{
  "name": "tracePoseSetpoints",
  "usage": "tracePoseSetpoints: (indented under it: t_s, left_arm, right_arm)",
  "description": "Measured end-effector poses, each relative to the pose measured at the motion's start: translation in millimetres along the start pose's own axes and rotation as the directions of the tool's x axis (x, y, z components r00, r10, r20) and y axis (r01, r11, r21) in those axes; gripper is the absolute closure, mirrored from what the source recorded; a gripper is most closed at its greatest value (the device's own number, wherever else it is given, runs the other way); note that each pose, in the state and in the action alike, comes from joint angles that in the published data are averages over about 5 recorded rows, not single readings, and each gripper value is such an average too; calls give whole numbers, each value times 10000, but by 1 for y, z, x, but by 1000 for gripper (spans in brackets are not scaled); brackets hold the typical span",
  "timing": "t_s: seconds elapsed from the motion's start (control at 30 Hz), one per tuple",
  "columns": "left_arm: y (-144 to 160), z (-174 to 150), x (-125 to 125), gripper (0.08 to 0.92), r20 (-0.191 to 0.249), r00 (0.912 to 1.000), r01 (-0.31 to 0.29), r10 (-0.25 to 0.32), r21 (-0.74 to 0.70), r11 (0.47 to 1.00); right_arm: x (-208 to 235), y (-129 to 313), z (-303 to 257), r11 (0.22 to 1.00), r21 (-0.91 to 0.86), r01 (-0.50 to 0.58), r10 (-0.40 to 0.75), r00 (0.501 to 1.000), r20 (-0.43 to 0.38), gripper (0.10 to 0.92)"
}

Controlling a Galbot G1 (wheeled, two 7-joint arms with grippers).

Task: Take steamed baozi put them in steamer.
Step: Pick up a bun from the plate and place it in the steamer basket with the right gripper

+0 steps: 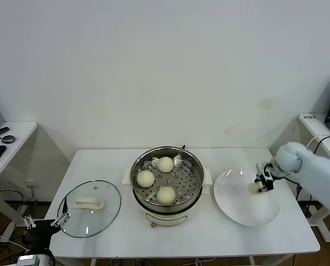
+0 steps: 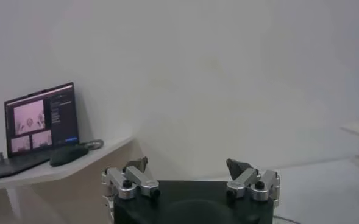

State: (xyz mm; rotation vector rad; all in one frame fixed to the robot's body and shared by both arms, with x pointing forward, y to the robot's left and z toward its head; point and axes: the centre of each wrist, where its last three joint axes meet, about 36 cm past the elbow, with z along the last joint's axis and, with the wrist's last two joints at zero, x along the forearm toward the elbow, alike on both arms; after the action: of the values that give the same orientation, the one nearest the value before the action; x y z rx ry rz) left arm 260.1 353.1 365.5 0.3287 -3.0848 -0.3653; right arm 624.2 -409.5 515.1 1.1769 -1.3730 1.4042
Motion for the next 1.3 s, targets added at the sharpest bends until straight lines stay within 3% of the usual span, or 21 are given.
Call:
tracePoseSetpoints:
  t_s: [0.37,0.57,0.9,1.3]
  left_arm:
    - [-8,1,-8,177,73,9998,-203,202,152,9997]
    - [-8,1,-9,177,103,9997,-210,208,183,9996]
    - [-3,-2,-7,177,156,9999,-29,25,214,9998]
    - [-3,-2,-6,177,147,9999,37,-41,249,9997]
  right_arm:
    - [127,-43,-113,9893,1019,-1045,866,9822,1666,610]
    - [159,-48,-189,9844,1377,-1092,745,9690,2355,607]
    - [131,-41,-282,9877,1523,-361,46,9793,2025,606]
    - [80,-40,-313,9926,1191,216,-384,9893,1409,606]
